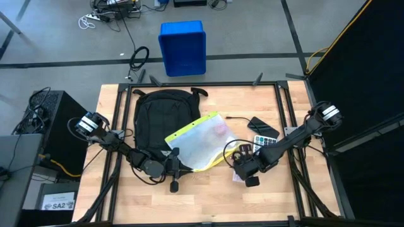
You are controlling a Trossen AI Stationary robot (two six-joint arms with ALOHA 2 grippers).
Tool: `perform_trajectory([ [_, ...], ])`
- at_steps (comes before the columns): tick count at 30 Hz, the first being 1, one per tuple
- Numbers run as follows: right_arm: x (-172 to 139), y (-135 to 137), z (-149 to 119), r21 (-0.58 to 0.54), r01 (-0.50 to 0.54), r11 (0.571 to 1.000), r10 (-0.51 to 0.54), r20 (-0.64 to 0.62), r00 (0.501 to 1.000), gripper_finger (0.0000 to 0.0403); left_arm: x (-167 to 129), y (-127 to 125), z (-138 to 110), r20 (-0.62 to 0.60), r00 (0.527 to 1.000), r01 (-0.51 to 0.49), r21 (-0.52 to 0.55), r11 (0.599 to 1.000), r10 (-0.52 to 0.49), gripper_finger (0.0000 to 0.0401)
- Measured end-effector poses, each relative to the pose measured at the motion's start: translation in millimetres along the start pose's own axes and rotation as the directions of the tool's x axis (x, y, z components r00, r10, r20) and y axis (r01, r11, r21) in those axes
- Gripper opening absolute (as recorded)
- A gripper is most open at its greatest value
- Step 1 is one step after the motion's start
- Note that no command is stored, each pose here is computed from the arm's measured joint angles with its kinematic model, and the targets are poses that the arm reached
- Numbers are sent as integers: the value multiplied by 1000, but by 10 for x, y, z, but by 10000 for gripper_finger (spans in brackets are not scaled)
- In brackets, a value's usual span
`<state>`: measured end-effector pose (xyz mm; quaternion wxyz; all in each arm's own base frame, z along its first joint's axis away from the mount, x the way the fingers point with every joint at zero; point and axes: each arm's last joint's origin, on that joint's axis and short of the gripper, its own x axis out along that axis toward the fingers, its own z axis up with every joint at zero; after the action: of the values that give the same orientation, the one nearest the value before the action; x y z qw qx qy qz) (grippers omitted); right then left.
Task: Unpack backpack
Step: Remove the black ballpen from the white zip bag, then remove the white charger adapter from the white zip bag
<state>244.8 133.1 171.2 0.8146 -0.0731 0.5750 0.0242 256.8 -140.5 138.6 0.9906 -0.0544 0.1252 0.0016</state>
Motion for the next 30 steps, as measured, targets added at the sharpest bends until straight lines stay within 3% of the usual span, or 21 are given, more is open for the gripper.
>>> perform_trajectory([
  [7,-79,-31,98,-10,-14,1000,15,112,994,158,0,0,1,1,1000,0,-1,1000,0,0],
  [14,78,-188,398,-16,-26,1000,29,298,954,147,0,-3,13,12,1000,3,-7,1000,-3,0],
  [25,431,-685,441,152,114,982,-143,196,970,102,-1,-16,25,19,999,32,-2,999,-32,0],
  [30,410,-682,452,180,166,970,-203,212,956,100,-4,-57,16,-17,985,172,-18,985,-172,0],
])
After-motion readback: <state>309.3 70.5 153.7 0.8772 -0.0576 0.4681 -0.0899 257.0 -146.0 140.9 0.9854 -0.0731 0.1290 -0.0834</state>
